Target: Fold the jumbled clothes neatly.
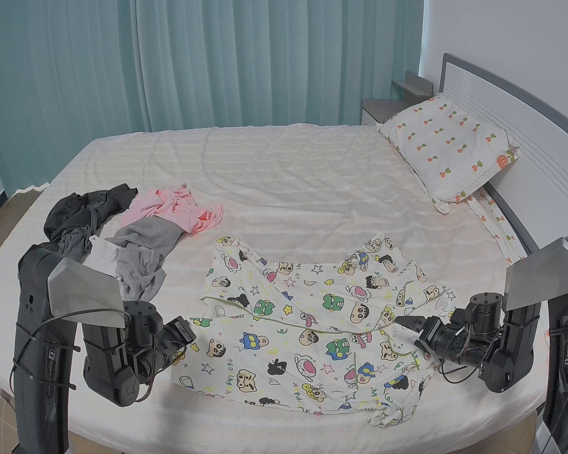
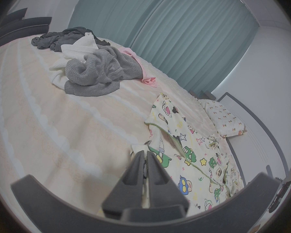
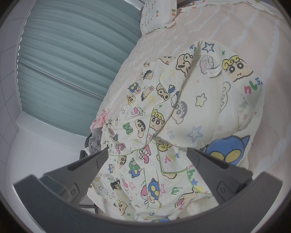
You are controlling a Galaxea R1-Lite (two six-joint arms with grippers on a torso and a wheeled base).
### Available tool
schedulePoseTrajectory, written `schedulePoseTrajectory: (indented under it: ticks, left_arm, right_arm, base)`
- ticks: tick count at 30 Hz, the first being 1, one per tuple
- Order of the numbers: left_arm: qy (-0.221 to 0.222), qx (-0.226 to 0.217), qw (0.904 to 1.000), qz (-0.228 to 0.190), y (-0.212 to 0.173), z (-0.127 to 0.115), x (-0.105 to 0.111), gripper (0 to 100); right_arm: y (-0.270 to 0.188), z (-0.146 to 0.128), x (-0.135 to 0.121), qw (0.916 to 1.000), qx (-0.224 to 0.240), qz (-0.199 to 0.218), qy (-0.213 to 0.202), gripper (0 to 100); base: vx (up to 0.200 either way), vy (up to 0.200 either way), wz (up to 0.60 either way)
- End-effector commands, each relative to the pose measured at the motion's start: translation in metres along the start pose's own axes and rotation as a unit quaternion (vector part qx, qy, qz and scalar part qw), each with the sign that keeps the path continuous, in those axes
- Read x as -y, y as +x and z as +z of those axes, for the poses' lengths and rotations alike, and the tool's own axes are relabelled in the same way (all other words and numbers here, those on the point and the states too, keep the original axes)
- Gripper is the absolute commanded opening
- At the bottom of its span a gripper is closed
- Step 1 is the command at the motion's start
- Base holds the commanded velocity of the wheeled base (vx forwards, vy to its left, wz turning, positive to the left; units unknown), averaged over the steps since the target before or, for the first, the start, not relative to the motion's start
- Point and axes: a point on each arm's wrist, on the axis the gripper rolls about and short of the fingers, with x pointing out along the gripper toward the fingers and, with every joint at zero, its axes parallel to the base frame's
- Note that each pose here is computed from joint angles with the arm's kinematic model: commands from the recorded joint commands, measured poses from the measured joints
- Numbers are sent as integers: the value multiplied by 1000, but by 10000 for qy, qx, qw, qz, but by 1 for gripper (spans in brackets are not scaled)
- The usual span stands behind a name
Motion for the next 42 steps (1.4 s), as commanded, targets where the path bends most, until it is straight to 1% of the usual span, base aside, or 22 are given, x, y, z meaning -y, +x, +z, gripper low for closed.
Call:
schedulePoseTrajectory:
  ticks: [1, 7, 13, 15, 16, 17, 18, 19, 20, 21, 22, 23, 24, 27, 29, 33, 37, 40, 42]
  left_arm:
    - [-12, -9, 10000, 73, 7, -5, -5, 100]
    - [-49, 67, 9999, 94, 10, -3, -6, 100]
    - [-118, 21, 9998, 159, 2, -1, -8, 100]
    - [-264, 52, 9996, 88, -4, 5, -5, 100]
    - [-412, 79, 9991, 49, -9, 10, -4, 100]
    - [-428, 80, 9990, 38, -9, 10, -3, 100]
    - [-745, 75, 9971, -146, -15, 19, 1, 100]
    - [-820, 47, 9964, -218, -17, 21, 1, 100]
    - [-1076, -95, 9932, -440, -22, 27, 2, 100]
    - [-1076, -95, 9932, -440, -22, 27, 2, 100]
    - [-1360, -365, 9872, -747, -31, 34, 2, 100]
    - [-1360, -365, 9872, -747, -31, 34, 2, 100]
    - [-1563, -488, 9820, -943, -35, 39, 4, 100]
    - [-1779, -517, 9772, -1039, -37, 42, 6, 100]
    - [-1853, -562, 9757, -1027, -39, 41, 6, 100]
    - [-1900, -544, 9745, -1063, -41, 43, 8, 100]
    - [-2009, -574, 9720, -1080, -42, 43, 9, 100]
    - [-2001, -643, 9712, -1126, -42, 42, 10, 100]
    - [-1992, -784, 9696, -1184, -44, 40, 9, 100]
  right_arm:
    - [0, 0, 0, 10000, 14, 23, -7, 100]
    - [0, 0, 0, 10000, 14, 23, -7, 100]
    - [0, 0, 0, 10000, 19, 29, -9, 100]
    - [0, 1, -1, 10000, 49, 43, -14, 100]
    - [0, 2, -2, 10000, 64, 51, -15, 100]
    - [0, 2, -2, 10000, 70, 47, -15, 100]
    - [-2, 4, -4, 9999, 110, 73, -24, 100]
    - [-2, 4, -4, 9999, 119, 84, -29, 100]
    - [-4, 9, -10, 9995, 268, 136, -62, 100]
    - [-4, 9, -10, 9995, 268, 136, -62, 100]
    - [-4, 15, -16, 9985, 512, 169, -97, 100]
    - [-4, 15, -16, 9985, 512, 169, -97, 100]
    - [-2, 19, -23, 9971, 711, 216, -139, 100]
    - [0, 27, -29, 9941, 1046, 220, -166, 100]
    - [4, 34, -31, 9921, 1212, 272, -194, 100]
    - [13, 47, -39, 9893, 1374, 400, -265, 100]
    - [26, 57, -49, 9909, 1275, 332, -258, 100]
    - [32, 59, -52, 9912, 1254, 328, -261, 100]
    - [36, 60, -52, 9913, 1243, 335, -275, 100]
  base:
    - [0, 0, 0]
    - [0, 0, 0]
    - [0, 0, 0]
    - [0, 0, 0]
    - [0, 0, 0]
    - [0, 0, 0]
    - [0, 0, 0]
    - [0, 0, 0]
    - [0, 0, 0]
    - [0, 0, 0]
    - [0, 0, 0]
    - [0, 0, 0]
    - [0, 0, 0]
    - [0, 0, 0]
    - [0, 0, 0]
    - [0, 0, 0]
    - [0, 0, 0]
    - [0, 0, 0]
    - [0, 0, 0]
